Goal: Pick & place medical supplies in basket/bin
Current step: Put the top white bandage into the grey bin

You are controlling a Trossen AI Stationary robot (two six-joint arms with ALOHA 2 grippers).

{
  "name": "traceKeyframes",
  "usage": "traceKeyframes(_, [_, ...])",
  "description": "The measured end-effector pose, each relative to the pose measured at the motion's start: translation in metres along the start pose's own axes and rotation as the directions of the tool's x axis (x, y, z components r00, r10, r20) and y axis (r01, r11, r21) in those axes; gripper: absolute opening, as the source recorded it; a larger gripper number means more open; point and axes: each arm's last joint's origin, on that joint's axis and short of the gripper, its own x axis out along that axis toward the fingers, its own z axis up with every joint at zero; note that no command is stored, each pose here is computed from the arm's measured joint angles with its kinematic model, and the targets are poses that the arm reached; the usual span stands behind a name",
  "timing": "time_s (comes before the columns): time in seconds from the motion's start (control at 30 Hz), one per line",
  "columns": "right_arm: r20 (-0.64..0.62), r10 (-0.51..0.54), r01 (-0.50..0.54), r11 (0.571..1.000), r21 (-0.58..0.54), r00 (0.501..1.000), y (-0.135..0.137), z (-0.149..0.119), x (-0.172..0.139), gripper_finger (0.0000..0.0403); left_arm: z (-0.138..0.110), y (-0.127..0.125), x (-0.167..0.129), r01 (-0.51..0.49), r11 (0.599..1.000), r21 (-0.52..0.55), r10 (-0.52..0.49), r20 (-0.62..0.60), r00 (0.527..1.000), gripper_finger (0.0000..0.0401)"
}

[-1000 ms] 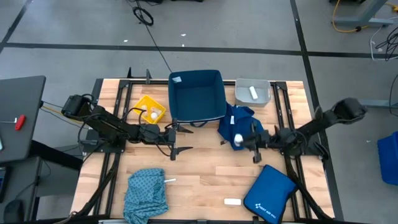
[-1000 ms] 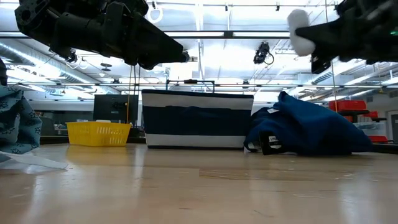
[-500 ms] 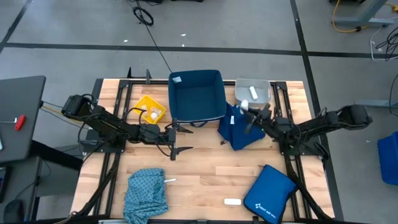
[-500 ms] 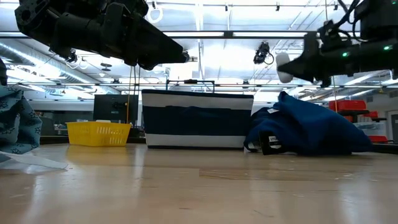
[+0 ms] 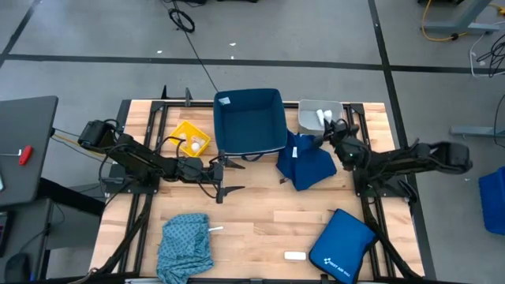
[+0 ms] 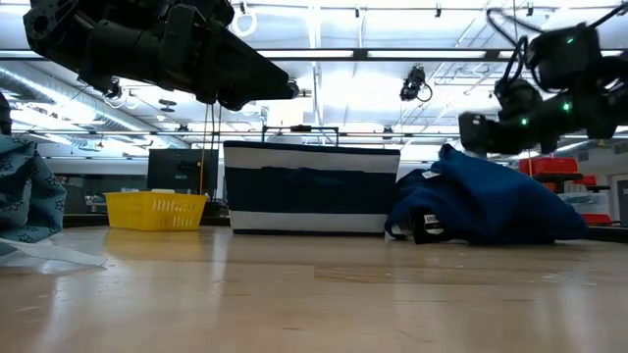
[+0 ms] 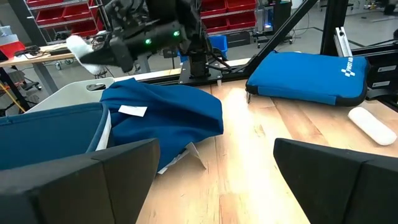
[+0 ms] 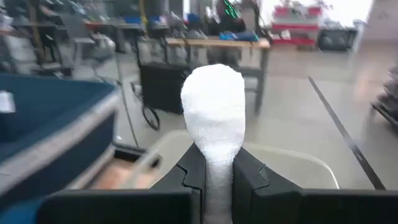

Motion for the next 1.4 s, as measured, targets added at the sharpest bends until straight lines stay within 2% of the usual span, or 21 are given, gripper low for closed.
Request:
traceKeyframes(0.27, [-0.202,-0.043,0.034,0.998,-0.047,0.978,-0.011,-0.012,0.019,0.0033,0.000,0.000,0.000,0.000,1.000,0.003,0.000,0.000,1.000,0.0319])
traceKeyframes(0.73, [-0.368,-0.054,0.021,0.995,-0.094,0.928,-0.016,0.012,0.048,0.0038,0.000,0.000,0.000,0.000,1.000,0.004,0.000,-0.003,1.000,0.0319])
traceKeyframes(1.17, [-0.427,-0.006,-0.032,0.996,-0.082,0.904,-0.024,0.009,0.052,0.0137,-0.001,0.000,0.000,0.000,1.000,0.006,0.000,-0.010,1.000,0.0319])
traceKeyframes(1.4, [-0.426,-0.004,-0.042,0.994,-0.098,0.905,-0.024,0.009,0.052,0.0211,-0.002,0.000,0.000,0.001,1.000,0.008,-0.001,-0.017,1.000,0.0319])
